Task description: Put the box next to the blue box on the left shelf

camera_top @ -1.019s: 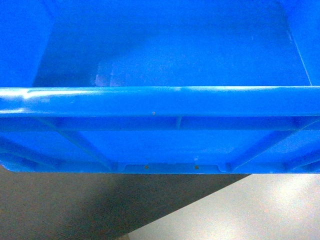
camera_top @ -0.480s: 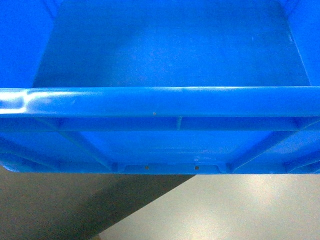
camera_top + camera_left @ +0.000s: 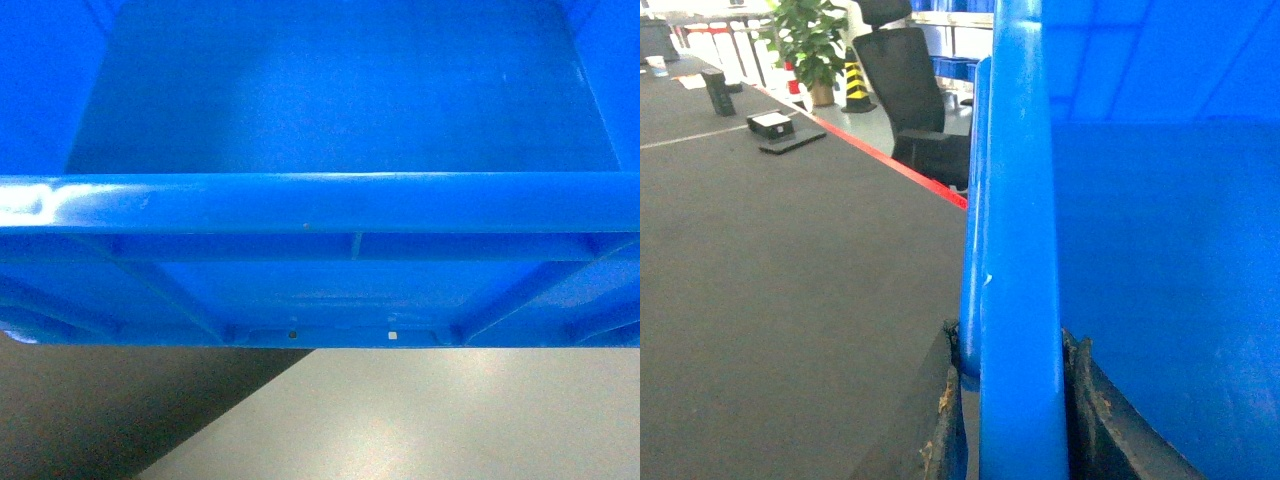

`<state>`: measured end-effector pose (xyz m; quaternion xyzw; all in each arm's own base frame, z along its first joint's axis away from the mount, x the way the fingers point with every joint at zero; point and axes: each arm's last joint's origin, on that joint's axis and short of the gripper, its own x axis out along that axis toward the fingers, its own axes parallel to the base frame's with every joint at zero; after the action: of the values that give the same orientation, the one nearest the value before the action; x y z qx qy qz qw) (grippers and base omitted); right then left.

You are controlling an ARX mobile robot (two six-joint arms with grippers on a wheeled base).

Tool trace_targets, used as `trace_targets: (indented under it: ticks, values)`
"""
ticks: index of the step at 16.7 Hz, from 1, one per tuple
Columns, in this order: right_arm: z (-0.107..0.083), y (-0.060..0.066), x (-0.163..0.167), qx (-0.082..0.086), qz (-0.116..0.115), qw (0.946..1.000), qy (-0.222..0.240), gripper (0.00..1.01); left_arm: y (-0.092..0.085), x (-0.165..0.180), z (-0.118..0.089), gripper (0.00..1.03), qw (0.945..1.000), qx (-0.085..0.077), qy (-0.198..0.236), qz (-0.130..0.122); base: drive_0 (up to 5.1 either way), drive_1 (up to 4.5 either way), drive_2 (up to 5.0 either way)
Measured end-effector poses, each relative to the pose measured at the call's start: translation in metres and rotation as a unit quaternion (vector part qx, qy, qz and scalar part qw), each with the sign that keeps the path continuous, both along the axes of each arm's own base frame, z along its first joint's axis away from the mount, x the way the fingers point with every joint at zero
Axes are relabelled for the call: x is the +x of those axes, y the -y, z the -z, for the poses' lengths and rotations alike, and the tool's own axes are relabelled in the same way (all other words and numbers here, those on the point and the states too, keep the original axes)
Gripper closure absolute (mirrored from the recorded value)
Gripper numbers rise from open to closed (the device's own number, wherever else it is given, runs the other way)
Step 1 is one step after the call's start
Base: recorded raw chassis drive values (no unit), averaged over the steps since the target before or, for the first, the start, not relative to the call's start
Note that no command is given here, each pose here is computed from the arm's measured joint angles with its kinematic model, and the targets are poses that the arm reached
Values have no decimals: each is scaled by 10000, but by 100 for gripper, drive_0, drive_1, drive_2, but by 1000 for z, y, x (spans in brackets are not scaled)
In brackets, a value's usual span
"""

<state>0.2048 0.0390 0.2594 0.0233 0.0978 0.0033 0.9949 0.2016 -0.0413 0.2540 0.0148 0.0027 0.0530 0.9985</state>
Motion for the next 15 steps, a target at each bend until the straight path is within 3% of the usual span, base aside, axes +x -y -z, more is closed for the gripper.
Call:
trace_targets:
  ticks: [15]
  values:
    - [0,0,0,-3,0,10000,-4,93,0,0,0,84,10000,10,-3,0,-162,-162,-162]
